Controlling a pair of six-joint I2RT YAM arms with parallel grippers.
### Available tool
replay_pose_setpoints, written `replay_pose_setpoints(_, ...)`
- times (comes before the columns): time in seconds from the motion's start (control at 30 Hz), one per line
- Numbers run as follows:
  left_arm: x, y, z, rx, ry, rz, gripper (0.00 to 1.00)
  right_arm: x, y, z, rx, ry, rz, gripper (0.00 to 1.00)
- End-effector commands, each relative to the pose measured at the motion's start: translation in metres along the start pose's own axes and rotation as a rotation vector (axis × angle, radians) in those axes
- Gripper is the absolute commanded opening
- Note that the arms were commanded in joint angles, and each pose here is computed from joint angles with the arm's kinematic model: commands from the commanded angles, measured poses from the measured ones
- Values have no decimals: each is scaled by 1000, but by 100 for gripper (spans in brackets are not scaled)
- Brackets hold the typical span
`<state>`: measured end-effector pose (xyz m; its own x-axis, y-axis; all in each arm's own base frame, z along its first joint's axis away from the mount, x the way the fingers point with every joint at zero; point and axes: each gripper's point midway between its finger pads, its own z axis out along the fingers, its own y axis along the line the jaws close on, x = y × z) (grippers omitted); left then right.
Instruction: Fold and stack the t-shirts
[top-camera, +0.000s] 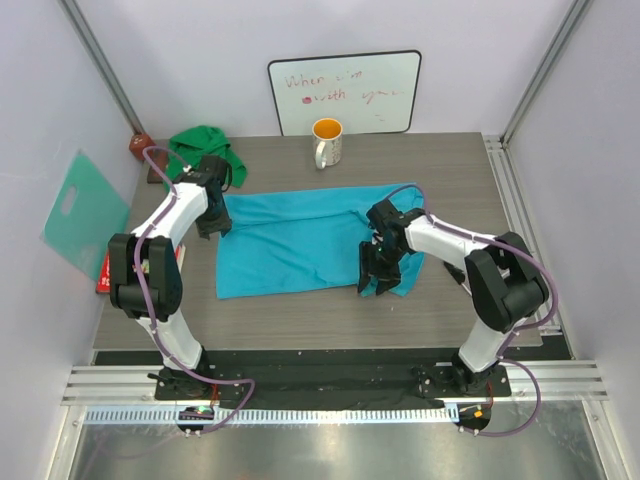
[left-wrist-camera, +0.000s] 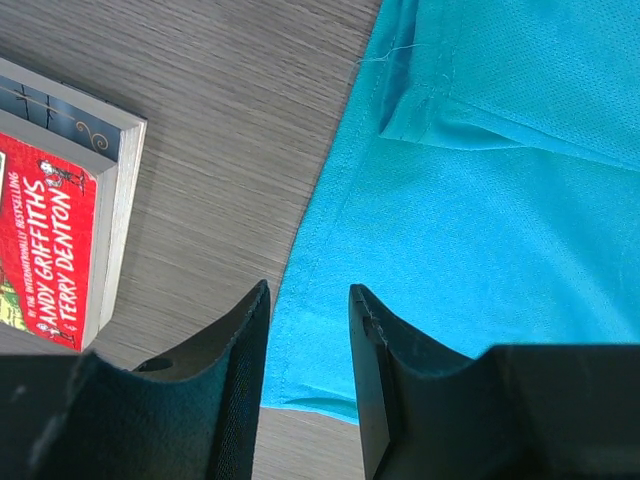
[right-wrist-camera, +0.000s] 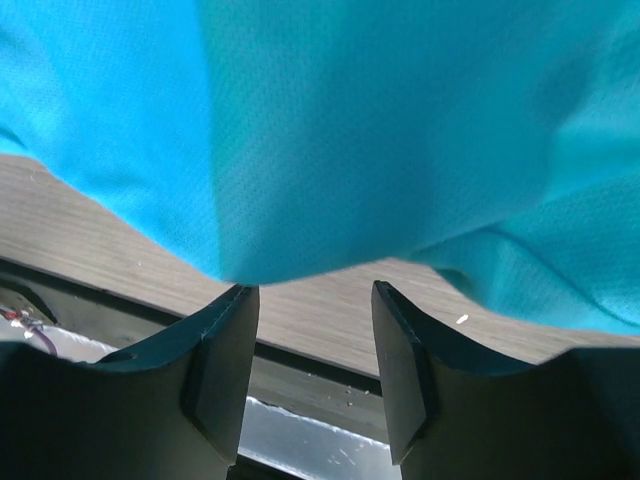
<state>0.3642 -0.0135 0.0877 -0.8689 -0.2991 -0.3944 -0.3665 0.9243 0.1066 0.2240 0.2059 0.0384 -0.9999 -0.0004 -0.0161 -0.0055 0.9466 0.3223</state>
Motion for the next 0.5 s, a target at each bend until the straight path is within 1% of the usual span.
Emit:
replay_pose_setpoints(0.0,-11,3,-17,5,-57,8,38,-18,7,-2,11,-49,-5,55)
replay_pose_setpoints(0.27,-14,3,-16,3,-57,21,38,-6,-9,15,77,42,-6,53)
replay_pose_setpoints(0.33,-12,3,-15,1,-53,23,38,-3,-13,18,95,61,-3,50)
replay_pose_setpoints(0.4,-13,3,-16,1,-56,23,38,-2,-16,18,108,62,-3,42)
replay_pose_setpoints(0.47,-11,3,-15,1,-53,23,38,-2,-15,17,107,63,-3,37)
